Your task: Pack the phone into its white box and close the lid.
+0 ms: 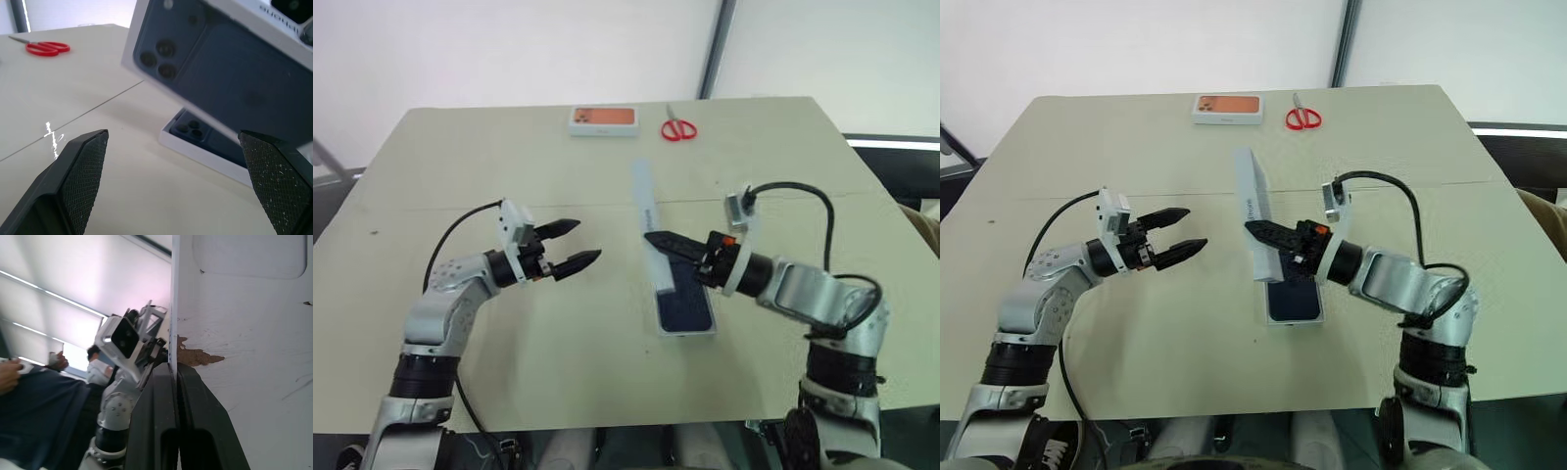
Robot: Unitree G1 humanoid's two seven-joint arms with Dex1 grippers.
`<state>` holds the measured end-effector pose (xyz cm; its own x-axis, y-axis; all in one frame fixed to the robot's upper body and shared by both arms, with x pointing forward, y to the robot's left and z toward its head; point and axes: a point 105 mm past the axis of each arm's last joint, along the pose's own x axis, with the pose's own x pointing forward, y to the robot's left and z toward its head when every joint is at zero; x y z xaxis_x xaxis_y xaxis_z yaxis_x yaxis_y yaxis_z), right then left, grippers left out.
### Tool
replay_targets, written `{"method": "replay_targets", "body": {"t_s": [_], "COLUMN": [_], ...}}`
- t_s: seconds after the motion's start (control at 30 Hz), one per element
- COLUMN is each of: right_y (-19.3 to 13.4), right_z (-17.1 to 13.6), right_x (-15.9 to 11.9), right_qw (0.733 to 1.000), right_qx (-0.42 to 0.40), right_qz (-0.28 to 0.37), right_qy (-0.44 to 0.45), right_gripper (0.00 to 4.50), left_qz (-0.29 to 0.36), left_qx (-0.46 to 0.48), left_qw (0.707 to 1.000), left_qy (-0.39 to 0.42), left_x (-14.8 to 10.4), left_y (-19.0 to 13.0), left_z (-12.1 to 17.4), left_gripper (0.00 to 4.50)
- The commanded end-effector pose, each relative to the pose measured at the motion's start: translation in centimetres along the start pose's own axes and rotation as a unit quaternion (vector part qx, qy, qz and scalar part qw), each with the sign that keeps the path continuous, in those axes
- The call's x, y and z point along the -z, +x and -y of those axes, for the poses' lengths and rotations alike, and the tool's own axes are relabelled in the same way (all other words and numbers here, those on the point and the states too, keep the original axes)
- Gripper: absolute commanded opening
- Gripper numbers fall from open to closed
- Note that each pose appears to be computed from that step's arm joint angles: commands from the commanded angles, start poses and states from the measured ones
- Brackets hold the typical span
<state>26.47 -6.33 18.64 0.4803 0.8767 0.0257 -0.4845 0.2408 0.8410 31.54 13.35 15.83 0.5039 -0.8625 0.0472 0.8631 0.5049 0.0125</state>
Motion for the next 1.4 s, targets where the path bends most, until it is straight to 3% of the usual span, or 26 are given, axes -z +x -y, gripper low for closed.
{"method": "replay_targets", "body": {"t_s": [0.03, 0.23, 0.27, 0.33, 0.57, 0.77, 0.9, 1.0, 1.2, 1.3, 1.4], "right_y": [0.3, 0.8, 0.9, 1.1, 1.2, 0.8, 0.5, 0.3, -1.2, -3.5, -5.4], "right_z": [-1.3, 0.2, 0.4, 0.7, 1.6, 2.6, 2.7, 2.6, 2.6, 3.1, 3.5], "right_x": [0.7, 2.2, 2.3, 2.7, 3.2, 3.7, 3.7, 3.3, 1.2, -0.2, -2.4], "right_qw": [1.0, 0.999, 0.998, 0.997, 0.995, 0.992, 0.993, 0.993, 0.997, 0.994, 0.99], "right_qx": [-0.026, 0.002, 0.003, 0.006, 0.026, 0.044, 0.045, 0.035, 0.062, 0.098, 0.123], "right_qz": [0.009, -0.005, -0.003, -0.006, 0.0, -0.001, 0.001, 0.004, -0.004, -0.026, -0.006], "right_qy": [0.008, 0.051, 0.062, 0.072, 0.099, 0.115, 0.114, 0.11, 0.041, -0.039, -0.068], "right_gripper": [0.04, 0.04, 0.01, 0.0, 0.0, 0.0, 0.0, 0.94, 3.86, 3.86, 3.86], "left_qz": [0.017, 0.017, 0.015, 0.014, 0.006, -0.004, 0.003, -0.003, 0.0, 0.008, 0.018], "left_qx": [0.002, 0.002, 0.001, 0.014, 0.024, 0.038, 0.045, 0.046, 0.053, 0.058, 0.06], "left_qw": [1.0, 1.0, 1.0, 1.0, 0.999, 0.998, 0.998, 0.997, 0.997, 0.997, 0.996], "left_qy": [0.014, 0.014, 0.009, -0.011, -0.025, -0.041, -0.047, -0.054, -0.055, -0.054, -0.059], "left_x": [-0.8, -0.2, 0.0, 0.2, 1.2, 3.5, 3.7, 4.0, 4.3, 4.2, 4.0], "left_y": [0.0, 0.0, 0.0, -0.3, -0.2, 2.1, 3.3, 3.5, 4.5, 5.5, 6.4], "left_z": [0.7, 1.2, 1.2, 1.5, 2.8, 5.0, 5.7, 5.8, 6.2, 6.4, 6.4], "left_gripper": [4.5, 4.5, 4.25, 3.68, 0.14, 0.06, 0.06, 0.0, 0.0, 0.0, 0.0]}}
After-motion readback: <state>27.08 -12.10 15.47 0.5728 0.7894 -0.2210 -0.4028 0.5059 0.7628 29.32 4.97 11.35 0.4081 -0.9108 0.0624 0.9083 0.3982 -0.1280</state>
